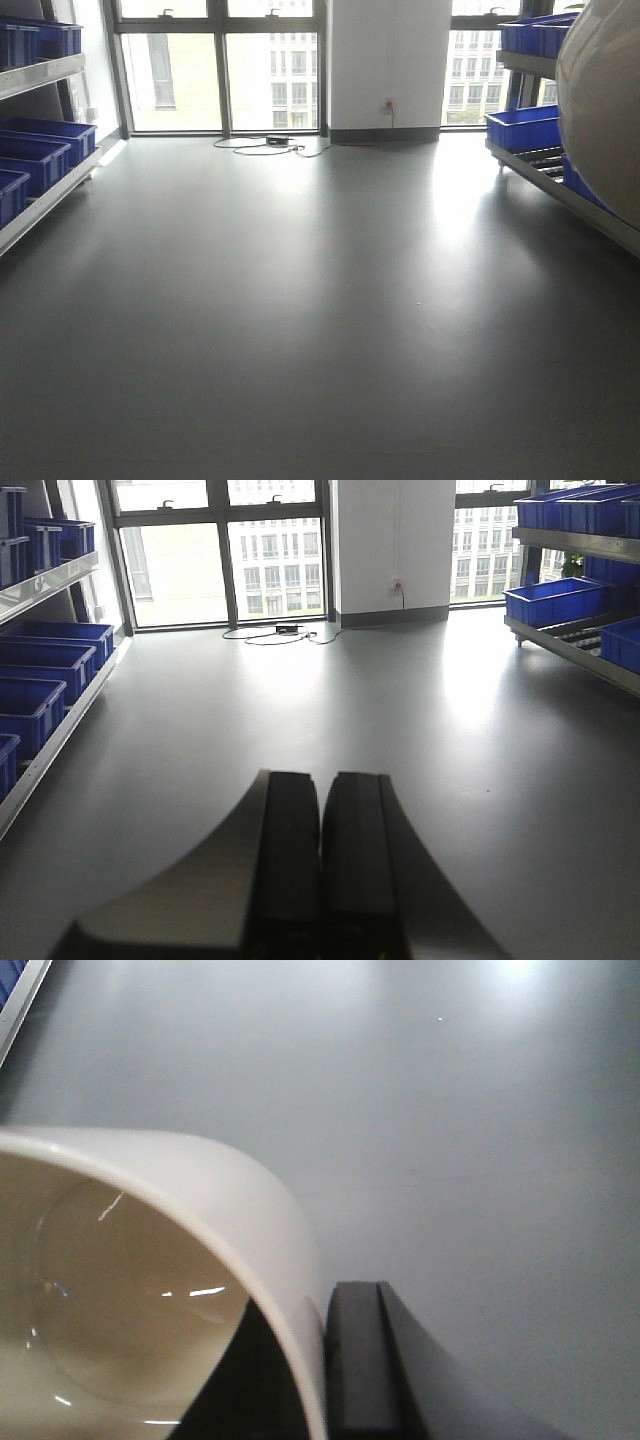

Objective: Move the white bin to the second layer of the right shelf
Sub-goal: 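Drive across the room toward the shelf rack with blue crates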

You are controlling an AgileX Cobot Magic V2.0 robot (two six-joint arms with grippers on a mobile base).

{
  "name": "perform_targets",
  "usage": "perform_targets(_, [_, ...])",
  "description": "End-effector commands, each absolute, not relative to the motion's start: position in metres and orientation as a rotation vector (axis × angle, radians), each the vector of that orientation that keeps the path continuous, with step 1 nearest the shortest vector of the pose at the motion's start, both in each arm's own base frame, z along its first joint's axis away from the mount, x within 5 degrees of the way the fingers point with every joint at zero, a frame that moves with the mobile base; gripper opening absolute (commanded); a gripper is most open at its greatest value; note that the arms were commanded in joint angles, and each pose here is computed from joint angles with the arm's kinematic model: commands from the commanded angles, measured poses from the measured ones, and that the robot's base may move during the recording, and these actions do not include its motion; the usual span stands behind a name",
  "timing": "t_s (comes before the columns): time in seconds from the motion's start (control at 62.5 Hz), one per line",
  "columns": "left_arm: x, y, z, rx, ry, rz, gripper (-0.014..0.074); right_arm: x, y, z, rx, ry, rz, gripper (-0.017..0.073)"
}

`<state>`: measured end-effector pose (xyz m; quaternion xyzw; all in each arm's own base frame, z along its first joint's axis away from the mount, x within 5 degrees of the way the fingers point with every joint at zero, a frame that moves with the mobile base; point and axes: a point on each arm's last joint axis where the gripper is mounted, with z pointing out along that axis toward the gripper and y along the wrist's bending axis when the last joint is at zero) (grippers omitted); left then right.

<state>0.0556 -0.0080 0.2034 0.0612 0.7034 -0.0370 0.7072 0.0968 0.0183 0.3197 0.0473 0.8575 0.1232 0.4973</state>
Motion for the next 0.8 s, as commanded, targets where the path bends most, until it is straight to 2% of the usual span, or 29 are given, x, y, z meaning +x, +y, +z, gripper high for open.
perform_targets(0.0, [0.0559, -0.0077, 0.1994, 0.122, 1.502, -0.089, 0.0085, 0.1014, 0.0184, 0.3367, 0.117, 1.958, 0.317, 0.0056])
perform_targets(0.783, [0.0559, -0.0077, 0.1994, 0.122, 1.502, -0.089, 0.0085, 0.1014, 0.0184, 0.3367, 0.117, 1.958, 0.317, 0.0056])
